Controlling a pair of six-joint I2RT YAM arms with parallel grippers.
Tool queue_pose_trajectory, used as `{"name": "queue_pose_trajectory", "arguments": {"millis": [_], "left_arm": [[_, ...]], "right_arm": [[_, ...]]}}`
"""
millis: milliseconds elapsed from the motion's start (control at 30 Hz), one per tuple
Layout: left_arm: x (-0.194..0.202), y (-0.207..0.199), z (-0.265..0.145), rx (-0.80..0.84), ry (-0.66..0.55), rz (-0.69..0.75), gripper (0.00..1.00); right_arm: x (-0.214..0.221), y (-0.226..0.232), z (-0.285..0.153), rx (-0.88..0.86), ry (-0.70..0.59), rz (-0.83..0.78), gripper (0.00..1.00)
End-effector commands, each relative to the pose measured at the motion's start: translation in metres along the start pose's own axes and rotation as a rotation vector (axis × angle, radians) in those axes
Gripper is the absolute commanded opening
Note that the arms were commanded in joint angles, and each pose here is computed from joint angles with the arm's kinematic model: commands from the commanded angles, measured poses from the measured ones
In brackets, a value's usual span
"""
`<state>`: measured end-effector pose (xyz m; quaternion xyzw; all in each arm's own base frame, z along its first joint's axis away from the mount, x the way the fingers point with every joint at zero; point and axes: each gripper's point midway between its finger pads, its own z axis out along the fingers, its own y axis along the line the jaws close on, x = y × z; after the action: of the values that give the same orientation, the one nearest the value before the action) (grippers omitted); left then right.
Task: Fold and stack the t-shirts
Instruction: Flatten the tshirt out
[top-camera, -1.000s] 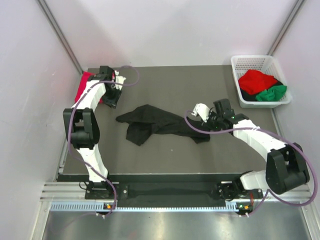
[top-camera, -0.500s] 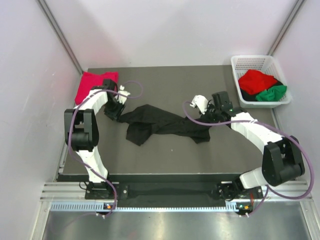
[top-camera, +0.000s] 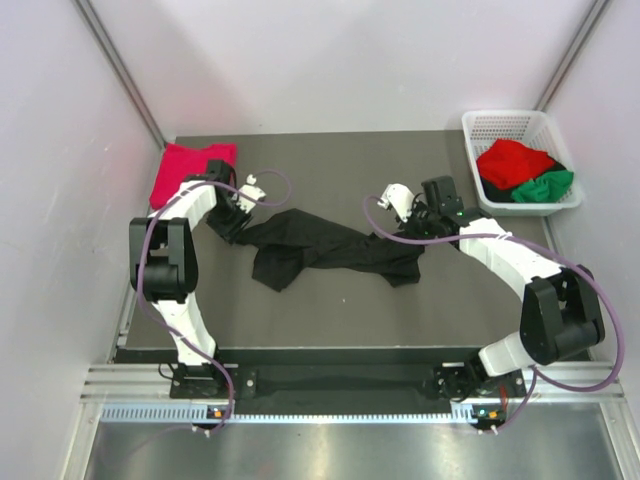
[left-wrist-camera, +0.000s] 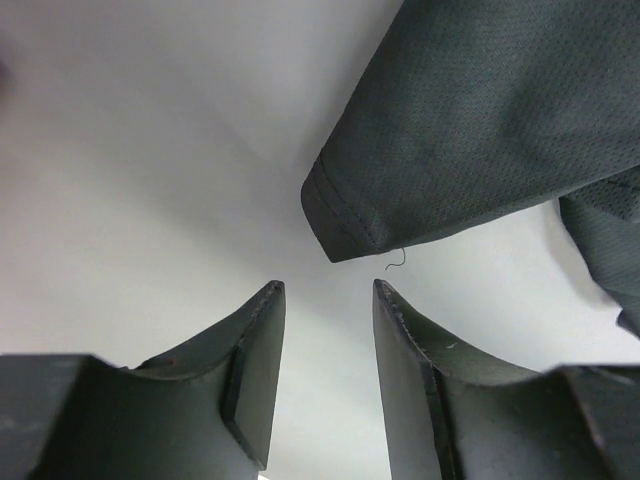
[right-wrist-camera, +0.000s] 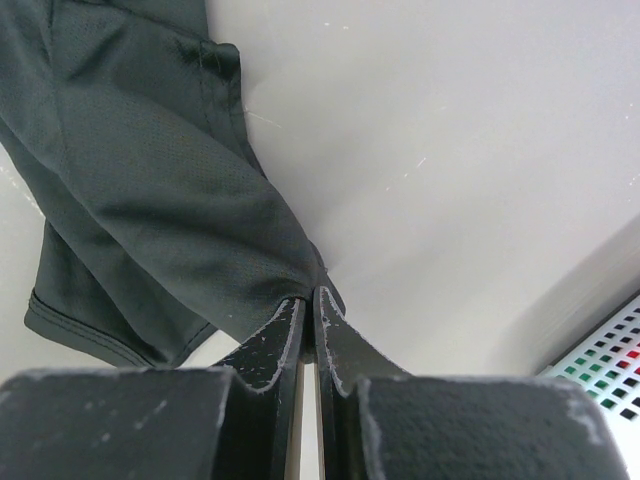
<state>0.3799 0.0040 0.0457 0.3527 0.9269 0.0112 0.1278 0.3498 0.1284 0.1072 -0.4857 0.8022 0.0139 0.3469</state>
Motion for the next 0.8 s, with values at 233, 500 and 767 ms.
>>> {"name": "queue_pose_trajectory", "arguments": {"millis": [233,500,767], "left_arm": [[-0.029,-0.005,-0.006,0.059,-0.043,0.153,0.42],[-0.027,-0.011,0.004,0.106,0.009,0.177,0.41],[-0.025,-0.013,-0.012,0.097,-0.001,0.207,0.43]], "right_arm": [[-0.017,-0.009,-0.004,0.017,-0.046,-0.003,0.04],[-0.014,-0.008,-0.006,0.024,-0.048,-0.002,0.04],[-0.010,-0.003,-0.006,0.021,-0.047,0.001,0.04]]}}
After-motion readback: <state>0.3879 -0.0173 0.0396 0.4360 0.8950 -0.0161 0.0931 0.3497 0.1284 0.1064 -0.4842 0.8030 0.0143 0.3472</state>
